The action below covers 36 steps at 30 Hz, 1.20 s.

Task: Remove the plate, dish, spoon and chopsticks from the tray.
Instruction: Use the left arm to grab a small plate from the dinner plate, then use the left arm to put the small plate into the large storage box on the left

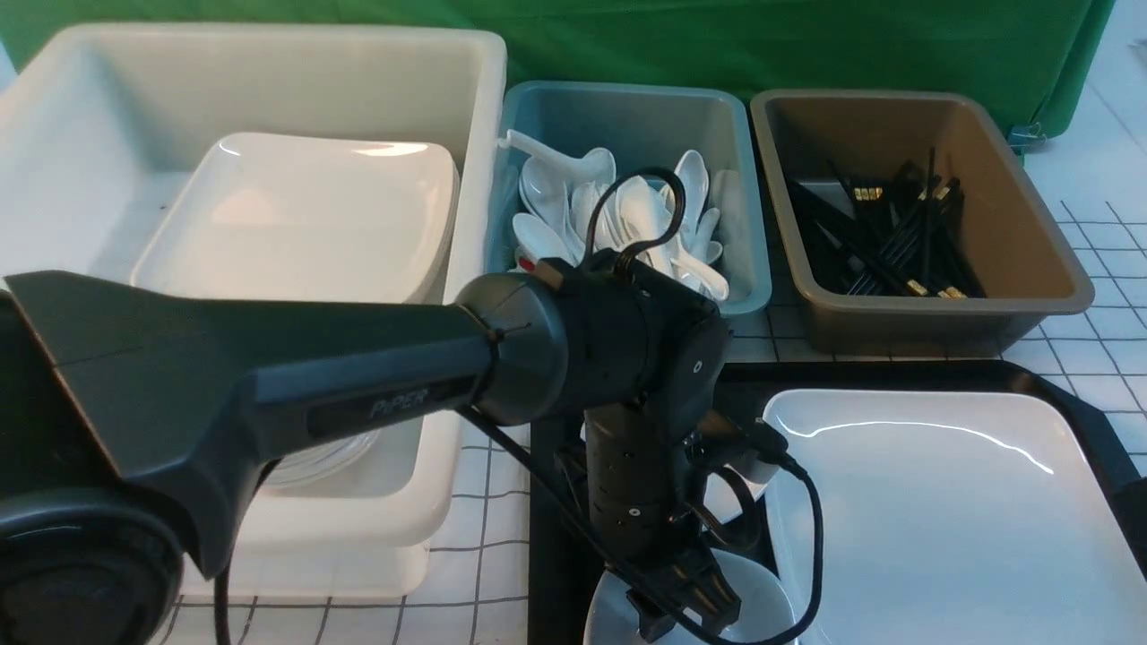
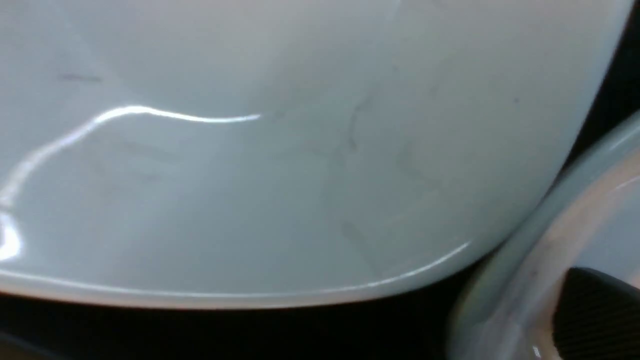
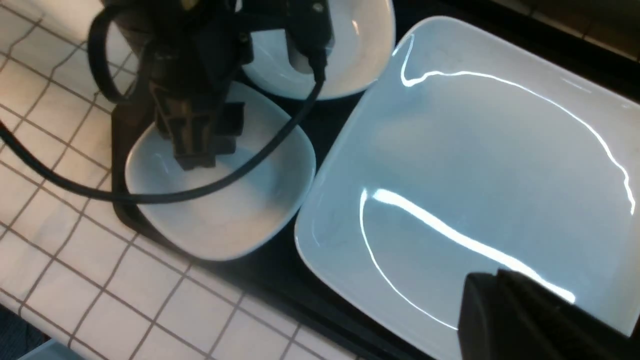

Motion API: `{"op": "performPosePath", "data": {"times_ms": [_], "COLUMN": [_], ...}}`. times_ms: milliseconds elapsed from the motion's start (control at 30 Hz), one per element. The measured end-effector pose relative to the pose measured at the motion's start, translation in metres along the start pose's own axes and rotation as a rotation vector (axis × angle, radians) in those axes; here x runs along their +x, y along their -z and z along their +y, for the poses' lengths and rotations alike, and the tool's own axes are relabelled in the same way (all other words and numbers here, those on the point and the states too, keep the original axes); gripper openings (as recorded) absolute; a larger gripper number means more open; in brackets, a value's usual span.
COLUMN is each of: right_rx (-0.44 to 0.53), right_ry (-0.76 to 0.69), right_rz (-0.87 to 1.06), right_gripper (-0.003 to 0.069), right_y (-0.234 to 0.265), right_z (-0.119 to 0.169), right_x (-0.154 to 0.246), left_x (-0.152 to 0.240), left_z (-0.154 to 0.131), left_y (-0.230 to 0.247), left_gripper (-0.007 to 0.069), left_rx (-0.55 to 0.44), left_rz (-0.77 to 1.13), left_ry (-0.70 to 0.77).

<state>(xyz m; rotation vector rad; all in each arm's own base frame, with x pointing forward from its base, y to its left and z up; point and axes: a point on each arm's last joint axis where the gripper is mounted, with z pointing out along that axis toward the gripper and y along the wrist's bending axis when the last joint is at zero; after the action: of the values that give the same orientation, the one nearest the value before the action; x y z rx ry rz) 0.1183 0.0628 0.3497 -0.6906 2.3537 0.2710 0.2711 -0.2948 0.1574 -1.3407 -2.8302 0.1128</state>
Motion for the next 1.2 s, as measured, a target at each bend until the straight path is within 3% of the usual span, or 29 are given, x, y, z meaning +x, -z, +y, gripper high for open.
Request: {"op": "performPosePath", "data": {"times_ms": [100,467,833,933,1033,1133,1167,1200], "right_rx": [-0.012,-0.021,-0.331,-0.411,-0.501,-0.545,-0.544,-0.572], "right_ry": [0.005,0.04,0.245,0.278,0.316,0.361,0.362,0.388], "right_rz": [-0.011,-0.03,-0.305,-0.291,-0.256,-0.246,-0.25,-0.243], "right_gripper": [0.0006,0.0,0.0,0.0,0.0,0.0,0.0,0.0], "right_y": [0.0,0.0,0.053,0.051,0.041,0.033,0.034,0.03], "right_z": [0.001,0.002,0.034,0.038,0.043,0.052,0.052,0.059], "right_x": [-0.001,-0.003,-0.051,-0.069,-0.095,-0.114,-0.115,-0.123], "left_x": [0.001,0.013,0.057,0.081,0.119,0.154,0.154,0.177], "left_z": [0.0,-0.002,0.0,0.026,0.077,0.127,0.126,0.156], "left_y": [0.004,0.06,0.211,0.248,0.275,0.279,0.279,0.268], "left_gripper": [0.0202,0.0034,0.0015,0.0015,0.0015,0.0015,0.0015,0.0015], "left_rx": [0.015,-0.002,-0.062,-0.076,-0.126,-0.135,-0.129,-0.101], "left_rz": [0.014,-0.094,-0.47,-0.559,-0.627,-0.651,-0.654,-0.642], "left_ry": [0.013,0.012,0.026,0.123,0.315,0.505,0.502,0.613]}}
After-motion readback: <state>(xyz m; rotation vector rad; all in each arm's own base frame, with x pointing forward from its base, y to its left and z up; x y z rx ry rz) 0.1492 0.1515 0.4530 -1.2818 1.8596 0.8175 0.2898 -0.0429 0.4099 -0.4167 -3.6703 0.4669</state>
